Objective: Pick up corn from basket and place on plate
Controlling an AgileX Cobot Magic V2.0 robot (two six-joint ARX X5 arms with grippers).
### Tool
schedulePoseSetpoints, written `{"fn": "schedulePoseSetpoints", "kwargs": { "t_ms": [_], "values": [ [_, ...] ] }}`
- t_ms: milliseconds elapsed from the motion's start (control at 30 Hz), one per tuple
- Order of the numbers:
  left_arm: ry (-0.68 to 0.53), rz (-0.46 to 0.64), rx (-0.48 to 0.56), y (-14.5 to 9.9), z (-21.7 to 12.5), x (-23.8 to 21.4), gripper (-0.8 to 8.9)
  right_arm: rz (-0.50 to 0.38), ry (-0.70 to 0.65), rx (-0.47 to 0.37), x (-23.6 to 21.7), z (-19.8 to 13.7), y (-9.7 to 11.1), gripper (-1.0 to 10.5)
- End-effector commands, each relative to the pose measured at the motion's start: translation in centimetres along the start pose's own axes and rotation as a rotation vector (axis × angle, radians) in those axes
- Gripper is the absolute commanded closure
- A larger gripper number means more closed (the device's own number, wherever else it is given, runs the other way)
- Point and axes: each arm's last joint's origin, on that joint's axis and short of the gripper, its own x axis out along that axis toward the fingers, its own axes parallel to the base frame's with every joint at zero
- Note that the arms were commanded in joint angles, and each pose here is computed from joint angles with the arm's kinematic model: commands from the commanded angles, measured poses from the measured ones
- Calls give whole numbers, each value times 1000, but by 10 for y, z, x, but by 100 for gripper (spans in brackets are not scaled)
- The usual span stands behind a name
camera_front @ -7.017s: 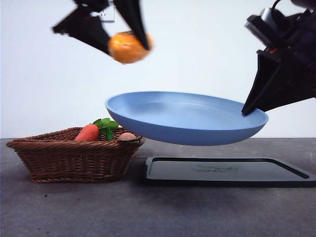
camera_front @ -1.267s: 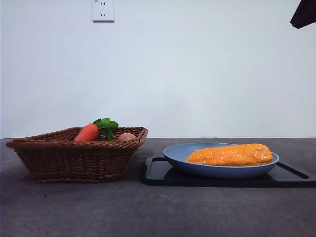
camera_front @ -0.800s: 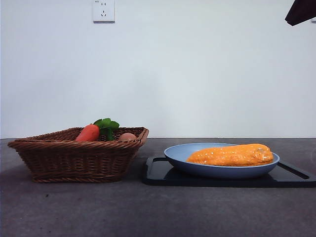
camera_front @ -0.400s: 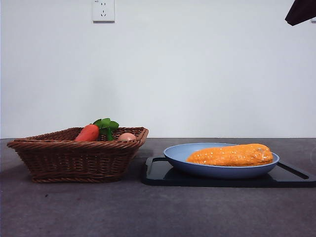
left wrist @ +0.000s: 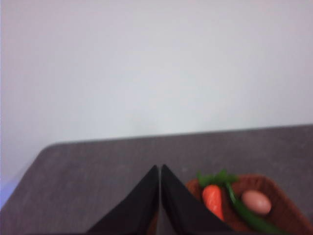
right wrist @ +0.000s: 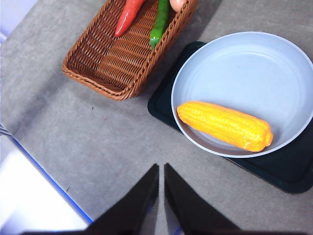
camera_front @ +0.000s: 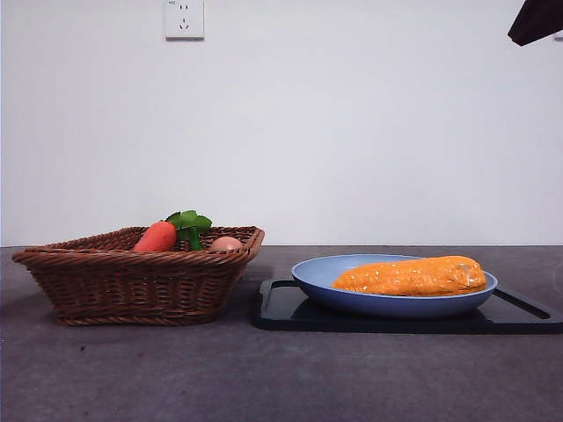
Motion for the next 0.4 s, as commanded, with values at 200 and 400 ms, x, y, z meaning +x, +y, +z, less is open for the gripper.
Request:
{"fn": "schedulePoseSetpoints", "kwargs": {
  "t_ms": [200,400],
  "values": [
    [4,10,-7,-3,-77,-15,806,4,-15,-25,-1,5,2,944],
    [45,9,-37,-6,-119,-20,806,4,-15,-24,-1,5,2,944]
  ]
}}
